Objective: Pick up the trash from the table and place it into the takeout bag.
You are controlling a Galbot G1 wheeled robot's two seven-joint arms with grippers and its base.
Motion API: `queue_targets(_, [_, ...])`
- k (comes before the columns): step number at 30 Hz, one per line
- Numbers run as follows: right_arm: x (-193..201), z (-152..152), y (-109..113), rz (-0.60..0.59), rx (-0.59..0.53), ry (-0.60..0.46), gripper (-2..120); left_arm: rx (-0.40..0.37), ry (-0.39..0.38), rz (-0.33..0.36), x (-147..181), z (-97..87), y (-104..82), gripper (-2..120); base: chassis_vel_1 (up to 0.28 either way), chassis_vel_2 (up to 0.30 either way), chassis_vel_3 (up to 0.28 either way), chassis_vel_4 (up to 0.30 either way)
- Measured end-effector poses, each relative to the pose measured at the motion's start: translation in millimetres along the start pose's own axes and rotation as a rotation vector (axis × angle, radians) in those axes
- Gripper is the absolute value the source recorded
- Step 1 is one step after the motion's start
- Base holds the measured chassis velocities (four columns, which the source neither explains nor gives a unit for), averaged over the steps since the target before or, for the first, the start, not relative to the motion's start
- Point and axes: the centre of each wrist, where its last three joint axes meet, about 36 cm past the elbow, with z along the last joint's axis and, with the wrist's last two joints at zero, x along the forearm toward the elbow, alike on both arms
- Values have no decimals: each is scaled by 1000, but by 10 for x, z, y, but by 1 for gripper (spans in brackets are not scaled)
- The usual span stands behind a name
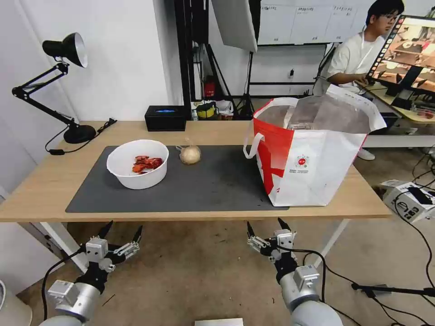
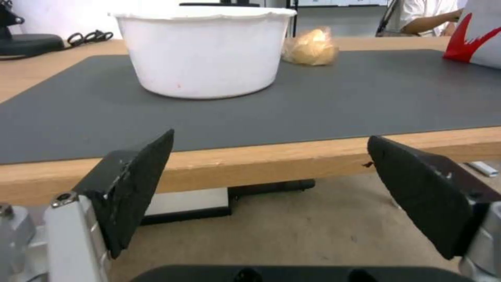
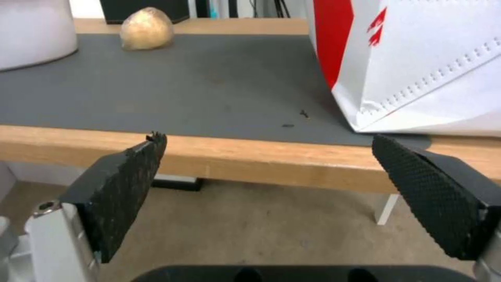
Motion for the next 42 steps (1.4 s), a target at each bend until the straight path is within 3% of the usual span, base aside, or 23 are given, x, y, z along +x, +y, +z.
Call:
queue_targets(28, [-44, -91, 56, -26, -18, -14, 100, 6, -1, -12, 22, 45, -12, 100, 0, 0, 0, 0])
queue_targets(42, [-584, -516, 103, -237, -75, -107, 100, -1, -8, -1, -10, 25, -12, 100, 0, 0, 0, 0])
